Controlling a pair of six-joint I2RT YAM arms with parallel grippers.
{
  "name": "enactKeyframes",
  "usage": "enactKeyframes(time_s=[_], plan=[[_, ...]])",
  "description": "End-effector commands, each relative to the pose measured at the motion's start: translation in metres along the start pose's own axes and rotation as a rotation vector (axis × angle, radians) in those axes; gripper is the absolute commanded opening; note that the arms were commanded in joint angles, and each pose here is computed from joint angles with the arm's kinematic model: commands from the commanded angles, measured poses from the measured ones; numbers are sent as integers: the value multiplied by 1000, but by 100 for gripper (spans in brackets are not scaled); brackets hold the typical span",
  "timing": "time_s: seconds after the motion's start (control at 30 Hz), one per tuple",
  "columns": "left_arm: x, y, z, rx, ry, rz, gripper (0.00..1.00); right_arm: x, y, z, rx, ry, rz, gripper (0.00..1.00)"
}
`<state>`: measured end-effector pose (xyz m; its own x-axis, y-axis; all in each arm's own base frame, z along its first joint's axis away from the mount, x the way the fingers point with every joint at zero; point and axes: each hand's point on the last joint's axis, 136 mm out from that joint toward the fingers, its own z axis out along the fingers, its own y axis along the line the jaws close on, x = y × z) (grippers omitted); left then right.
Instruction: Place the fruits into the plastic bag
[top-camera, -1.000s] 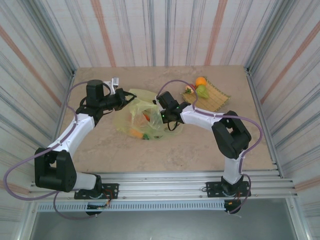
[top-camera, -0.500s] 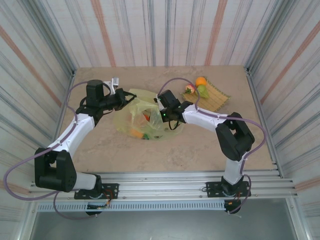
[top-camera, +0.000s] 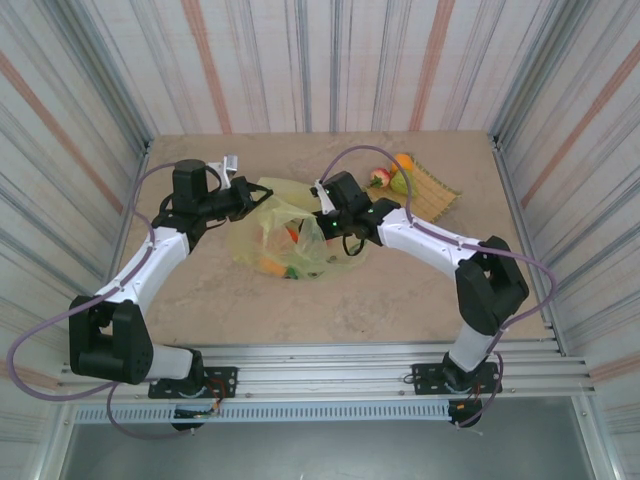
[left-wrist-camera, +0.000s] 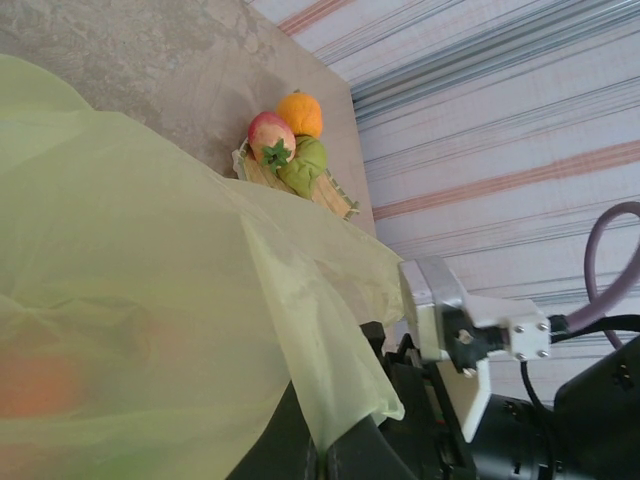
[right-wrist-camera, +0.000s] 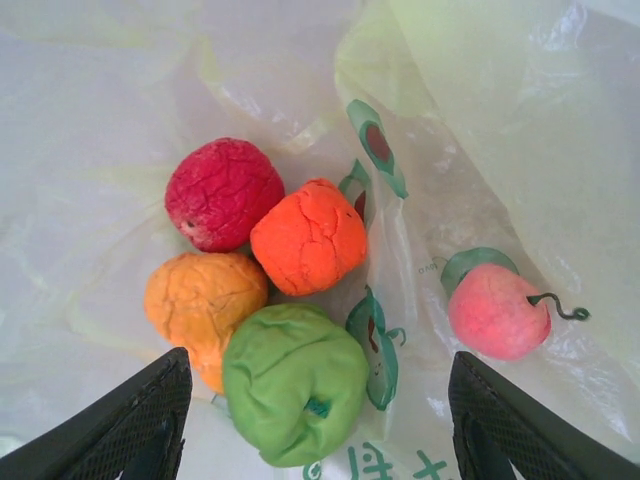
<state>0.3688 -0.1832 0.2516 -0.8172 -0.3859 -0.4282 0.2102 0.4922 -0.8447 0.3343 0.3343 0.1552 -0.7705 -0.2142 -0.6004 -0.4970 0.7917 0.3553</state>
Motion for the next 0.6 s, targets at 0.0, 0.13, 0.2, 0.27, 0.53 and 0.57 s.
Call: enactKeyframes(time_s=[0.0,0.13,0.2,0.27,0.53,0.57], plan=[[-2,-9,-7,28,-10,19,0,-15,15,-29,-53,-43,-59,67],[-2,-9,-6,28,-10,20,0,-24,19,-49,-88,-86,-72,65],[-2,-9,-6,28,-9,19,0,-29,20,-59,-108,-112,-74,65],[-2,-9,-6,28,-10,19,0,-36,15,-70,-107,-138,-67,64],[-2,-8,-6,25,-10,18,0,-58,-25,-108,108,-223,-86,63],[-2,-7,-6,24,-9,17,0,-62,-24,-116,99,-243,-90,63]])
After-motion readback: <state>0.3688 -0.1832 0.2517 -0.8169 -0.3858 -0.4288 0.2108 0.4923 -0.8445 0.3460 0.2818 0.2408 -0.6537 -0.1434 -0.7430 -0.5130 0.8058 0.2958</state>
